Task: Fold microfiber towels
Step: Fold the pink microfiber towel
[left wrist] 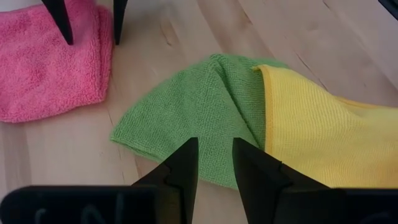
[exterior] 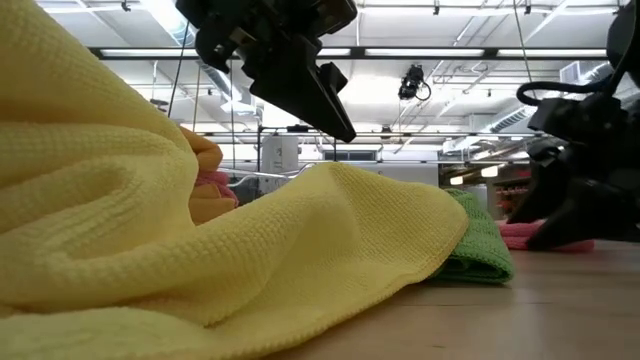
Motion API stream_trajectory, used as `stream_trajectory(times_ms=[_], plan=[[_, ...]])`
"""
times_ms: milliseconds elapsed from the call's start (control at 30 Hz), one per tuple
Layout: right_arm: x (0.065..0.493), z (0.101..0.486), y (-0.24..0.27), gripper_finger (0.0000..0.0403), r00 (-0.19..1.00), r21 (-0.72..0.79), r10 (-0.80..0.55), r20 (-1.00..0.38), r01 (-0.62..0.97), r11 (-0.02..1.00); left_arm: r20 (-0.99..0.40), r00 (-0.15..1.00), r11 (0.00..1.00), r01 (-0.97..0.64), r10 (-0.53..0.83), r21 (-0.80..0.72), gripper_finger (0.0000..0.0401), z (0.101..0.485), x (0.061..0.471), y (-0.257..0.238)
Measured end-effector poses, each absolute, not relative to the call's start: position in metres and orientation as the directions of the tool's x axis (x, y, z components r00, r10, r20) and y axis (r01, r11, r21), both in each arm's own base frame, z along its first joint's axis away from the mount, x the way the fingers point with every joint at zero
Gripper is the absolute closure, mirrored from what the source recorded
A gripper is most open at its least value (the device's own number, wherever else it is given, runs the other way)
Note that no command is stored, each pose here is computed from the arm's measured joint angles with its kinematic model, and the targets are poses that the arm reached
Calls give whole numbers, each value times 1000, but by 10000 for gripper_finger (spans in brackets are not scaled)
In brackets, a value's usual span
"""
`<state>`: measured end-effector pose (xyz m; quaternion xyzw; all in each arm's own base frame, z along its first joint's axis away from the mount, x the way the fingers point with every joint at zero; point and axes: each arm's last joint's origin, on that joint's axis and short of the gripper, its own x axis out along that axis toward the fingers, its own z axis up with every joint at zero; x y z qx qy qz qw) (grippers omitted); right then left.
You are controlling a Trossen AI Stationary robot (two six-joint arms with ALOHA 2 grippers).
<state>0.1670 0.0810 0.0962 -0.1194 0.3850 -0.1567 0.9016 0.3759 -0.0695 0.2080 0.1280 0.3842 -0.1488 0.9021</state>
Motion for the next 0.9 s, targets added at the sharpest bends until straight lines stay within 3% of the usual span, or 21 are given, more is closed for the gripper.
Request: stream_trajectory(times_ms=[267, 533, 633, 900], plan=[[160, 90, 76, 198, 645, -341, -399, -652, 220, 914, -734, 658, 923, 368, -170, 116, 294, 208, 376, -69], [162, 91, 79, 348, 632, -298, -337, -698, 172, 939, -723, 670, 923, 366, -172, 121, 294, 209, 377, -70], [167, 95, 83, 386, 628, -273, -291, -722, 127, 953, -695, 697, 924, 361, -176, 129, 294, 208, 382, -70], [180, 107, 98, 392, 615, -55, -49, -787, 9, 998, -616, 769, 911, 360, -169, 200, 299, 166, 413, -66]])
